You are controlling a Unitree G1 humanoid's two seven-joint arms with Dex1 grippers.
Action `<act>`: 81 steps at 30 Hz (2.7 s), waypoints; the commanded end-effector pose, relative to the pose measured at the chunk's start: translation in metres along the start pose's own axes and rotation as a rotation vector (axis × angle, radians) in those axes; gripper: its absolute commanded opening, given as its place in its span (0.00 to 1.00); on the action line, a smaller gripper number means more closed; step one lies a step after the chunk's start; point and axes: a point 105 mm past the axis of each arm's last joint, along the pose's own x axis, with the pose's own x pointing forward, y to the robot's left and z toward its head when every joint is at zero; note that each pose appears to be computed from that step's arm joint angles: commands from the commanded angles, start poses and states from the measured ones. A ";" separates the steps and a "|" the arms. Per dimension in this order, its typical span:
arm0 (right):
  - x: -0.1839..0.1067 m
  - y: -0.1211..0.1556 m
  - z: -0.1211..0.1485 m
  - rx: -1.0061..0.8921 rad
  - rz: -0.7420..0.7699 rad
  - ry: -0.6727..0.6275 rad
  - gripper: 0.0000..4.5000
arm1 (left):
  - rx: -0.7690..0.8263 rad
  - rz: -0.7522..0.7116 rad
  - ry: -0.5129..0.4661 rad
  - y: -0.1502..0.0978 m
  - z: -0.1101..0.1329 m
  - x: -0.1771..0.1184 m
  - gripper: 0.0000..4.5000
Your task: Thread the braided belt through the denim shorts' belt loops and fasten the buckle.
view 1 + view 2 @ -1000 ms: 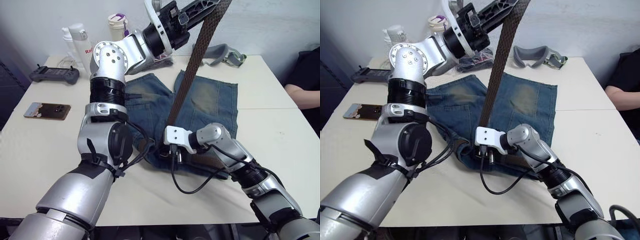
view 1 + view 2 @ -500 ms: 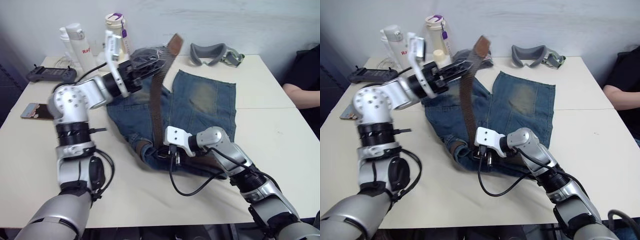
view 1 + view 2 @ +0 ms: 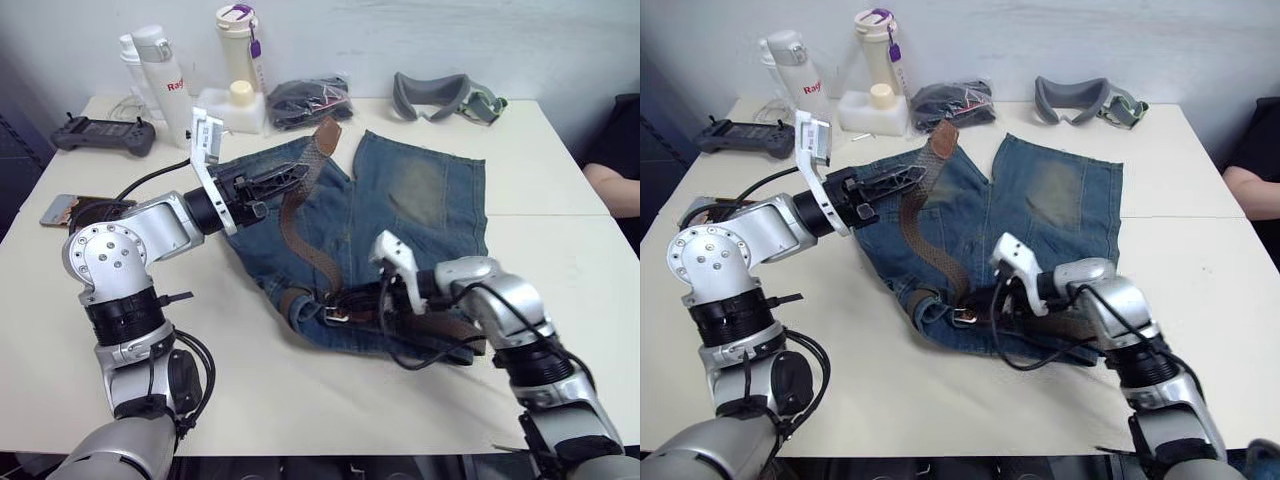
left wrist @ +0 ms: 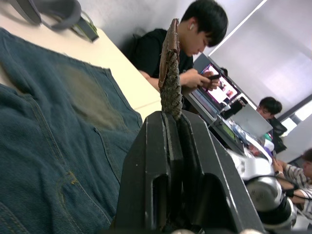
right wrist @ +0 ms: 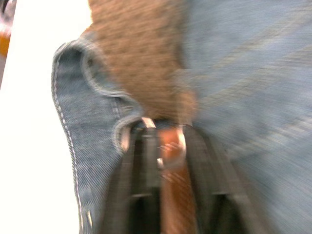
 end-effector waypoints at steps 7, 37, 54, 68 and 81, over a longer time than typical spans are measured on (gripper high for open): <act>-0.064 -0.015 0.042 -0.199 -0.191 -0.049 1.00 | 0.127 -0.111 0.160 -0.025 -0.023 0.023 0.00; -0.070 -0.026 0.092 -1.006 -0.301 0.157 0.70 | 0.756 -0.096 0.364 -0.015 -0.049 0.076 0.00; -0.080 -0.035 0.080 -0.948 -0.295 0.181 0.00 | 0.720 0.029 0.338 0.002 -0.010 0.013 0.86; -0.077 -0.031 0.072 -0.901 -0.290 0.167 0.00 | 0.722 0.039 0.759 0.014 -0.079 -0.036 0.98; -0.073 -0.031 0.071 -0.895 -0.278 0.169 0.00 | 0.715 0.089 0.810 0.018 -0.078 -0.049 0.20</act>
